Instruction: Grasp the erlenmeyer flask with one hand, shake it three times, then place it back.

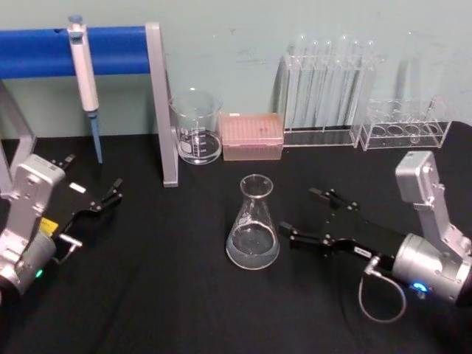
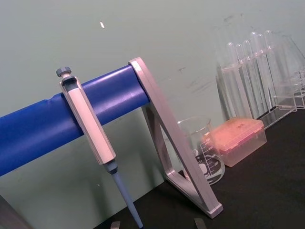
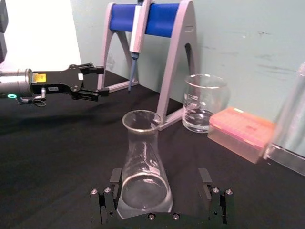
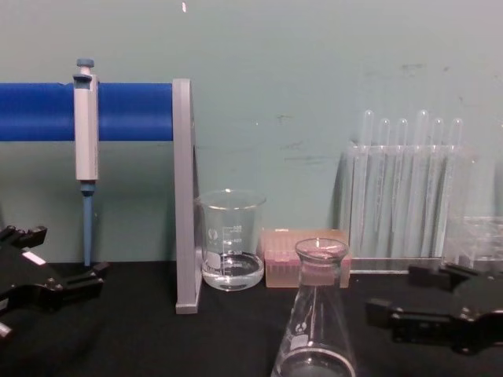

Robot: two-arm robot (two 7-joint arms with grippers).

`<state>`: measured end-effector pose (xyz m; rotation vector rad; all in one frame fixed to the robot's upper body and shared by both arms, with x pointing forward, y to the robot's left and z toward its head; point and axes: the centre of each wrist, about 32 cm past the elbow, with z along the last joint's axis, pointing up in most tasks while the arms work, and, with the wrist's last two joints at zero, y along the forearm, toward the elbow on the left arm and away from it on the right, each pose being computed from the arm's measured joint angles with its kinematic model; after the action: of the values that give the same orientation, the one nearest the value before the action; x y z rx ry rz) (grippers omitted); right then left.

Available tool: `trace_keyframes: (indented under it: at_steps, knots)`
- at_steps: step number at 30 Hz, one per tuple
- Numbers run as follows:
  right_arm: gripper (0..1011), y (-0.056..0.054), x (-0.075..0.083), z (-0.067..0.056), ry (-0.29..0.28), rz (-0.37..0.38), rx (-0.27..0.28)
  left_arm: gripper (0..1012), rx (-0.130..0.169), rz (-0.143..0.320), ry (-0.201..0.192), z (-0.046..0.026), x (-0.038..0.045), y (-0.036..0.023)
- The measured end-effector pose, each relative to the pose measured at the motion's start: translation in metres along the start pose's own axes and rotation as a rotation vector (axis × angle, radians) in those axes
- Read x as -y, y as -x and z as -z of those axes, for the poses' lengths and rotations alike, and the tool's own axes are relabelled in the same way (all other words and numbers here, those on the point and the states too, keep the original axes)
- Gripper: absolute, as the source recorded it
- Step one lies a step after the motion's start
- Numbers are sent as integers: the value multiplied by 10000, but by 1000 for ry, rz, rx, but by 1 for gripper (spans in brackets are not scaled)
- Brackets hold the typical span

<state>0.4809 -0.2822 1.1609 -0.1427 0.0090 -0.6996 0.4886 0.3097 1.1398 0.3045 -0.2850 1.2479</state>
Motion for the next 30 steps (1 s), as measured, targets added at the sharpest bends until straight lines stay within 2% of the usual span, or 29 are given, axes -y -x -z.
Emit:
trace_keyframes:
  at_steps: [15, 30]
  knots:
    - [1002, -52, -357, -19, -14, -71, 19, 1001, 0, 0, 0, 0, 0, 0]
    - [1003, -42, -573, -23, -13, -90, 19, 1001, 0, 0, 0, 0, 0, 0]
